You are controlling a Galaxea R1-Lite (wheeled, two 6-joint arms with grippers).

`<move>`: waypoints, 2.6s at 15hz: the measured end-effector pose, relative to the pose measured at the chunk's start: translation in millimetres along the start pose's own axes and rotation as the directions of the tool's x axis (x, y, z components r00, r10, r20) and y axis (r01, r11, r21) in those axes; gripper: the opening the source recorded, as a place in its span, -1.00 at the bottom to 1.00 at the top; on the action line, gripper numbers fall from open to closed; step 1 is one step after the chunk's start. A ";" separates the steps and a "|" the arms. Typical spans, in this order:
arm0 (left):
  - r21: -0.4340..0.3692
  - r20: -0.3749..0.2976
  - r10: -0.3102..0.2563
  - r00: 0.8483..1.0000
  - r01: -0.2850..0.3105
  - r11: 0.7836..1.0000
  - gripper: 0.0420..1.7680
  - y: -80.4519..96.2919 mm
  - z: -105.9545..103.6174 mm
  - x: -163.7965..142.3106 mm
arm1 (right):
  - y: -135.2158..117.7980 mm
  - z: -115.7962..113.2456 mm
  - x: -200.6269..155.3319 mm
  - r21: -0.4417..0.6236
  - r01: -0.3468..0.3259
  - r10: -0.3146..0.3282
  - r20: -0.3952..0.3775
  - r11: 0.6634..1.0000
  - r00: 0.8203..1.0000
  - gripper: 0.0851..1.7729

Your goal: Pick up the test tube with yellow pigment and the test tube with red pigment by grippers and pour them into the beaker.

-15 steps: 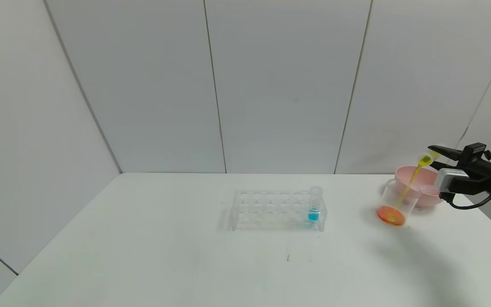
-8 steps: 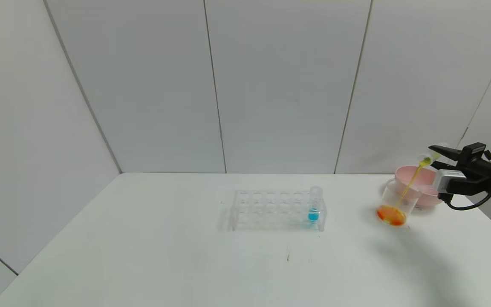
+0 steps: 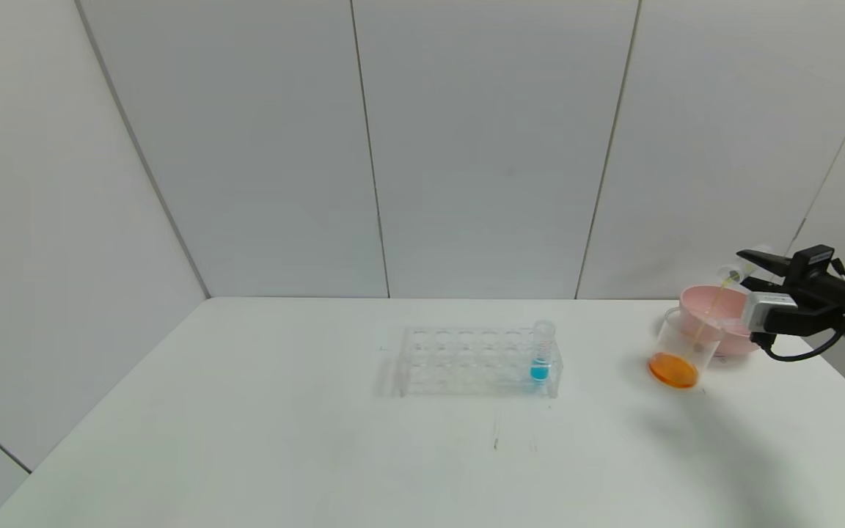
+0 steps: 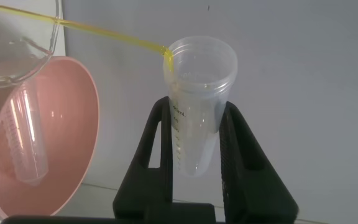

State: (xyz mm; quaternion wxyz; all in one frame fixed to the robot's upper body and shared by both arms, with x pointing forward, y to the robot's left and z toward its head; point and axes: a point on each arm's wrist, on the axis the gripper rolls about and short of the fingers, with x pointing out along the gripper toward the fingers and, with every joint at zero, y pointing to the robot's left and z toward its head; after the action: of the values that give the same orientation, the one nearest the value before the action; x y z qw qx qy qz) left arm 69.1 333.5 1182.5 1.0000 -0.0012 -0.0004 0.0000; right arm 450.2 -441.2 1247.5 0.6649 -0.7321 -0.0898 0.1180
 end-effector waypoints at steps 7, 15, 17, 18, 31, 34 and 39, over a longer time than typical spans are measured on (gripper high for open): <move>0.000 0.000 0.000 1.000 0.000 1.000 1.00 0.0 0.0 0.0 | 0.4 0.1 -0.1 -0.009 -0.002 0.002 -0.001 1.000 1.000 -0.51; 0.000 0.000 0.000 1.000 0.000 1.000 1.00 0.0 0.0 0.0 | -18.4 -7.8 10.6 0.282 0.005 0.023 -0.094 0.959 0.995 -0.51; 0.000 0.000 0.000 1.000 0.000 1.000 1.00 0.0 0.0 0.0 | -29.3 -11.4 16.8 0.546 0.029 0.050 -0.129 0.837 0.990 -0.51; 0.000 0.000 0.000 1.000 0.000 1.000 1.00 0.0 0.0 0.0 | -33.1 -12.9 18.5 0.684 0.053 0.059 -0.139 0.727 0.988 -0.51; 0.000 0.000 0.000 1.000 0.000 1.000 1.00 0.0 0.0 0.0 | 22.6 -42.7 5.8 0.972 0.232 0.197 -0.219 -0.044 0.956 -0.39; 0.000 0.000 0.000 1.000 0.000 1.000 1.00 0.0 0.0 0.0 | 31.4 -44.7 8.0 0.973 0.228 0.216 -0.216 -0.030 0.952 0.03; 0.000 0.000 0.000 1.000 0.000 1.000 1.00 0.0 0.0 0.0 | 26.9 -41.3 8.0 0.975 0.220 0.208 -0.213 -0.012 0.955 0.46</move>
State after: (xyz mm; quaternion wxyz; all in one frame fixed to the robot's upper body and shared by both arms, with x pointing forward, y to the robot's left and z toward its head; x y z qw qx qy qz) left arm 69.1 333.5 1182.5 1.0000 -0.0014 -0.0004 0.0000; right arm 469.2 -480.9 1223.9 0.9912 -0.0470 0.1193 0.0318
